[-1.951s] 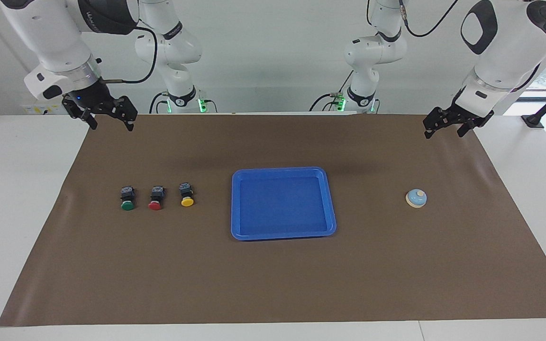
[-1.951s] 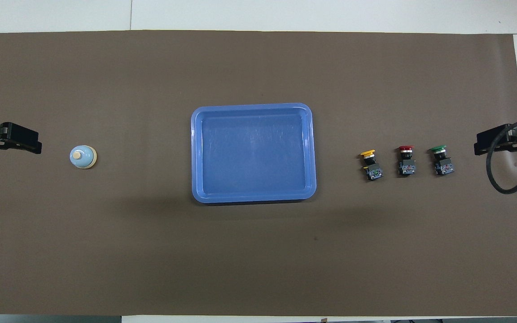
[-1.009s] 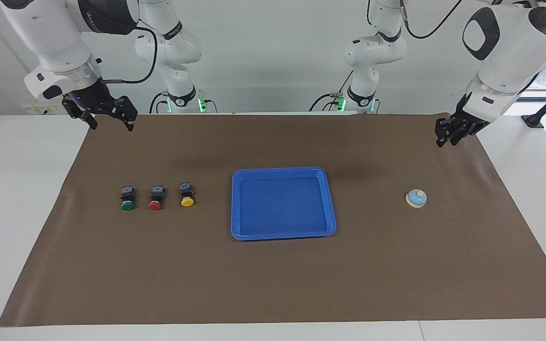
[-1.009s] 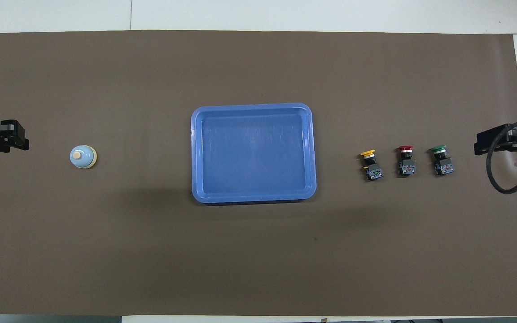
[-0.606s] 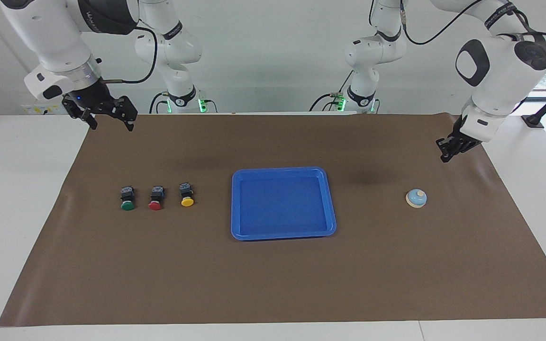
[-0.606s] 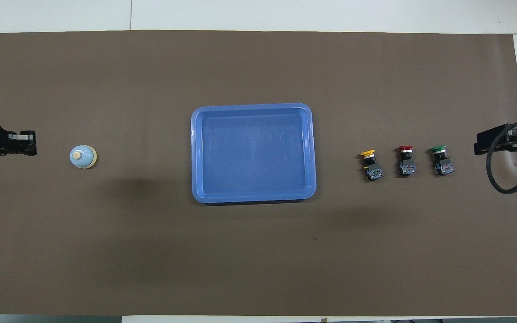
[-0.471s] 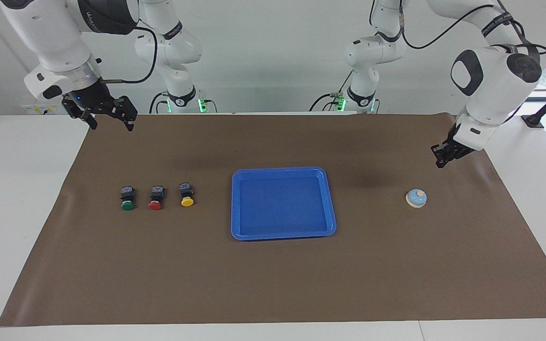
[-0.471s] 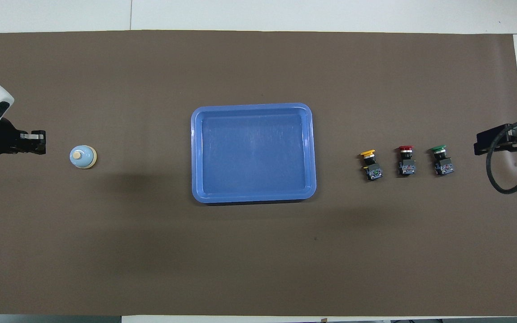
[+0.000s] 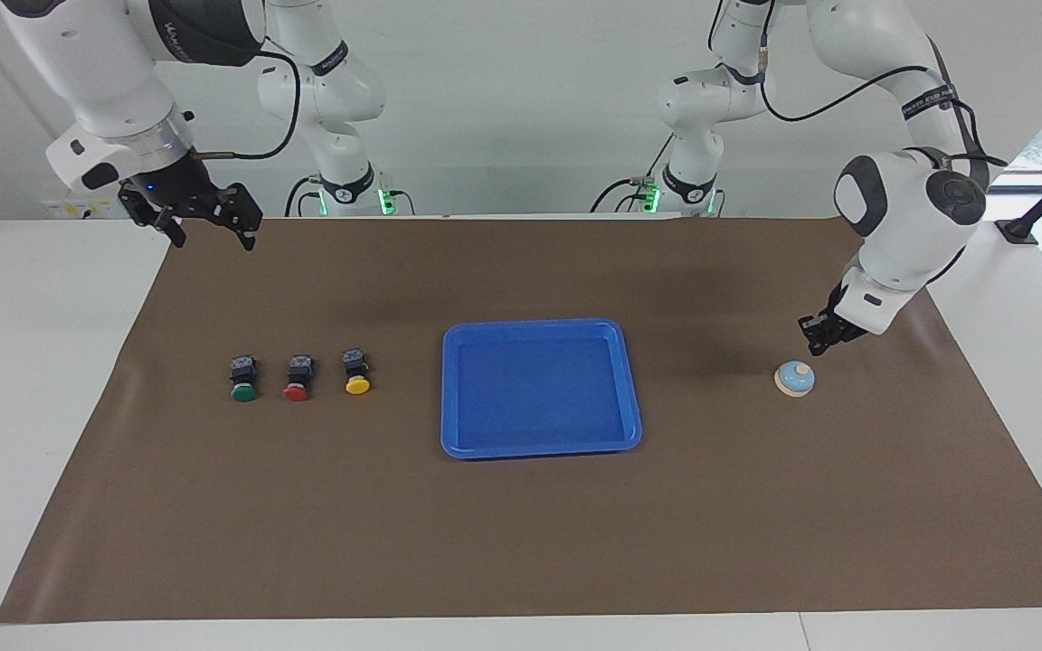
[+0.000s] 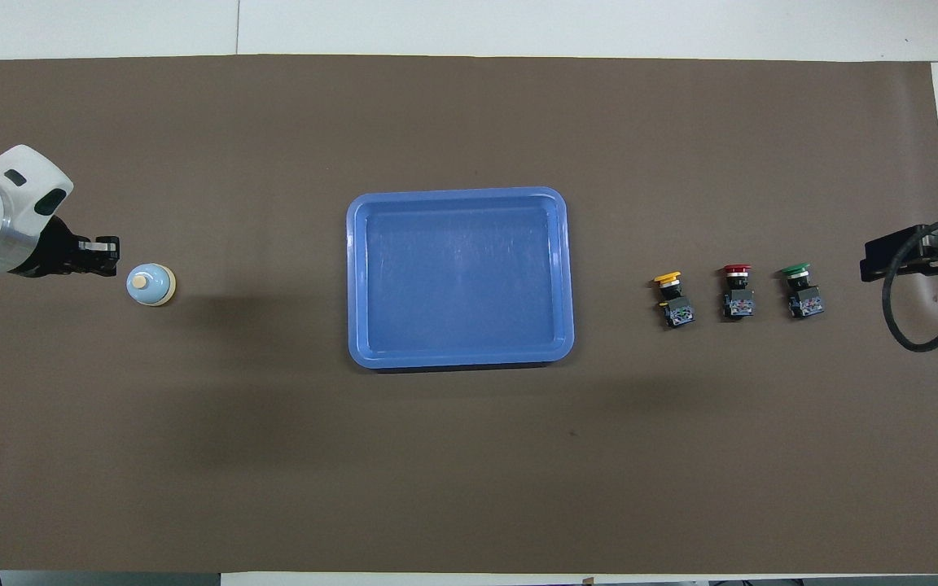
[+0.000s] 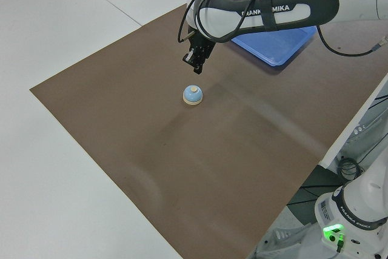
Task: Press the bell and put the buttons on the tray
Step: 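Move the left gripper over the bell and press down on it, then lift the left gripper off the bell and draw it back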
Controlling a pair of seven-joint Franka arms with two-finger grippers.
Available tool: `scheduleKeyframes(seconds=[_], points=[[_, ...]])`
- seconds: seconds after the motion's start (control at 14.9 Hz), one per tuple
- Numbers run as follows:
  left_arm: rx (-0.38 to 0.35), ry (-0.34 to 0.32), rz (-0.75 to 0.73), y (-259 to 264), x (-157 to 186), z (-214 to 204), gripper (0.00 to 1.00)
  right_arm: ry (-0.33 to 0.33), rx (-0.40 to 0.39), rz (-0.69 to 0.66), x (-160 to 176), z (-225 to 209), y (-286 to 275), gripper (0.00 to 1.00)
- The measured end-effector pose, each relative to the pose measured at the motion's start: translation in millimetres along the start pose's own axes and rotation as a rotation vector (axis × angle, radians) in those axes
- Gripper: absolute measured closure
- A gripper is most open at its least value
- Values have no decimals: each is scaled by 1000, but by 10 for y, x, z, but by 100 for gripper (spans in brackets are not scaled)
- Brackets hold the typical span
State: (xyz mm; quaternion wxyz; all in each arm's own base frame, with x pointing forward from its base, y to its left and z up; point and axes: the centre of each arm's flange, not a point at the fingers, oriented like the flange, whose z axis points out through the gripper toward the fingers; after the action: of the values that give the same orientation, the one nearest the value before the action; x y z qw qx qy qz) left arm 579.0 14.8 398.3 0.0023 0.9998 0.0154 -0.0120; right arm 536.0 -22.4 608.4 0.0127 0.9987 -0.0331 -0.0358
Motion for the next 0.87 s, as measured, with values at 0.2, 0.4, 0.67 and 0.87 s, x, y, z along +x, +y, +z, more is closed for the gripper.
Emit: scheduleKeyframes(seconds=[0.2,0.4,0.67,0.87], points=[[-3,18,-3,-21,-11,236,99,0,0,0,0,0,0,0],[-3,22,-10,-60,-66,438,99,0,0,0,0,0,0,0],[-4,37,-16,-95,-116,582,99,0,0,0,0,0,0,0],[-3,68,-16,-93,-162,607,99,0,0,0,0,0,0,0]])
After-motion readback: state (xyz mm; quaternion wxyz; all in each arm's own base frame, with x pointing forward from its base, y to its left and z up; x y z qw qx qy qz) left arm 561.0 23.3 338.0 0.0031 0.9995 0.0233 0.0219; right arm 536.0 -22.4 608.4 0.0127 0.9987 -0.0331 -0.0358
